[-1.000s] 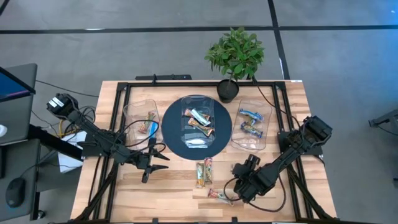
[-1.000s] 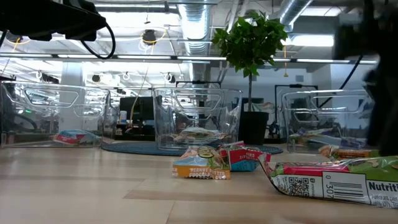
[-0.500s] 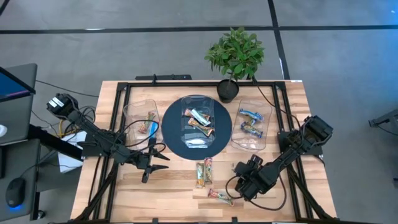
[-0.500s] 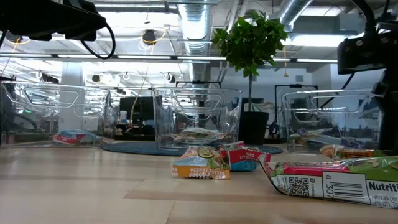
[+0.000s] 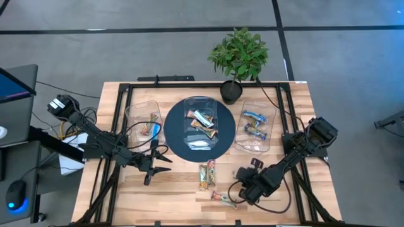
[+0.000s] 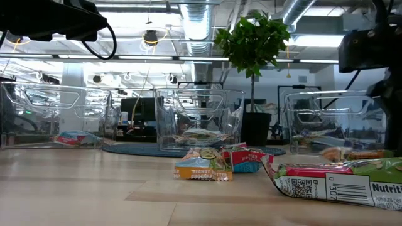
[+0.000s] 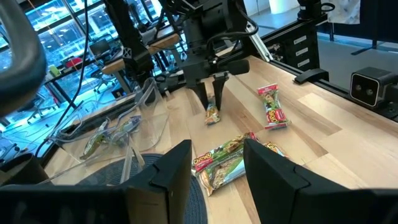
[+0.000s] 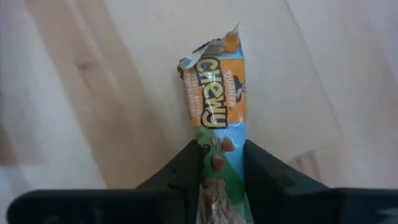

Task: Pick and place Granola Bars by type
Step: Put the yellow granola bar into the middle transparent bin

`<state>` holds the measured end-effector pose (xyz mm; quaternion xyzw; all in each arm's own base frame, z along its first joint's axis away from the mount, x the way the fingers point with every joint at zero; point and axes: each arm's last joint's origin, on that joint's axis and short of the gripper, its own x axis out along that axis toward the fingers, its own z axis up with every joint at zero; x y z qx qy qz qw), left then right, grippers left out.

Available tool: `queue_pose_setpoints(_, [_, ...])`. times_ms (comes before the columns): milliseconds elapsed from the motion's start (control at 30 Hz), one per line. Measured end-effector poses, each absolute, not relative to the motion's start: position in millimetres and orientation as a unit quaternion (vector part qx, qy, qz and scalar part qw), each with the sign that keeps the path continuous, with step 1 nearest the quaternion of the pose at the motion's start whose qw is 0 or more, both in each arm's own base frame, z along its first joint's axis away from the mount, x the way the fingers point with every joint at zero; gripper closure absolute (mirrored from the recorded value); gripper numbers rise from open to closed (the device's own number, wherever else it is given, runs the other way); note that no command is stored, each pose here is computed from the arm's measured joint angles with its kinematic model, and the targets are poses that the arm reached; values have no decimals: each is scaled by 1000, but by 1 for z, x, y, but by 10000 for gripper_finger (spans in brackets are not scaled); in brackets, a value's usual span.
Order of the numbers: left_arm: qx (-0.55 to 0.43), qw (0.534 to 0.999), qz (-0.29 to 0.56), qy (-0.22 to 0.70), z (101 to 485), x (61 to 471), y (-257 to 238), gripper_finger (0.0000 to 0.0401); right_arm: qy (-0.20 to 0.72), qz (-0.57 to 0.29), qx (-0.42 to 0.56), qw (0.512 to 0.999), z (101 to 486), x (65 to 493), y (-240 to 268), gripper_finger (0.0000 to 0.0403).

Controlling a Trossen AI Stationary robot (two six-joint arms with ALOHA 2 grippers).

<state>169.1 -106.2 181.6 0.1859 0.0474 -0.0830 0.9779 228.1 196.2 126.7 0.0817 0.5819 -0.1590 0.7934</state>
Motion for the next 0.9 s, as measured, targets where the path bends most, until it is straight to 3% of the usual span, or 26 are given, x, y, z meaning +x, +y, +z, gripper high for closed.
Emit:
queue_pose_setpoints(467, [186, 978, -81, 48, 182, 169, -106, 260, 541, -99, 32, 834, 139, 243, 208, 331])
queue_pose_setpoints(733, [186, 978, -80, 48, 182, 169, -106, 260, 464, -79, -87, 878, 169, 264, 216, 333])
queue_pose_setpoints(900, [186, 978, -80, 48, 182, 169, -106, 260, 396, -121, -191, 890, 196, 289, 206, 334])
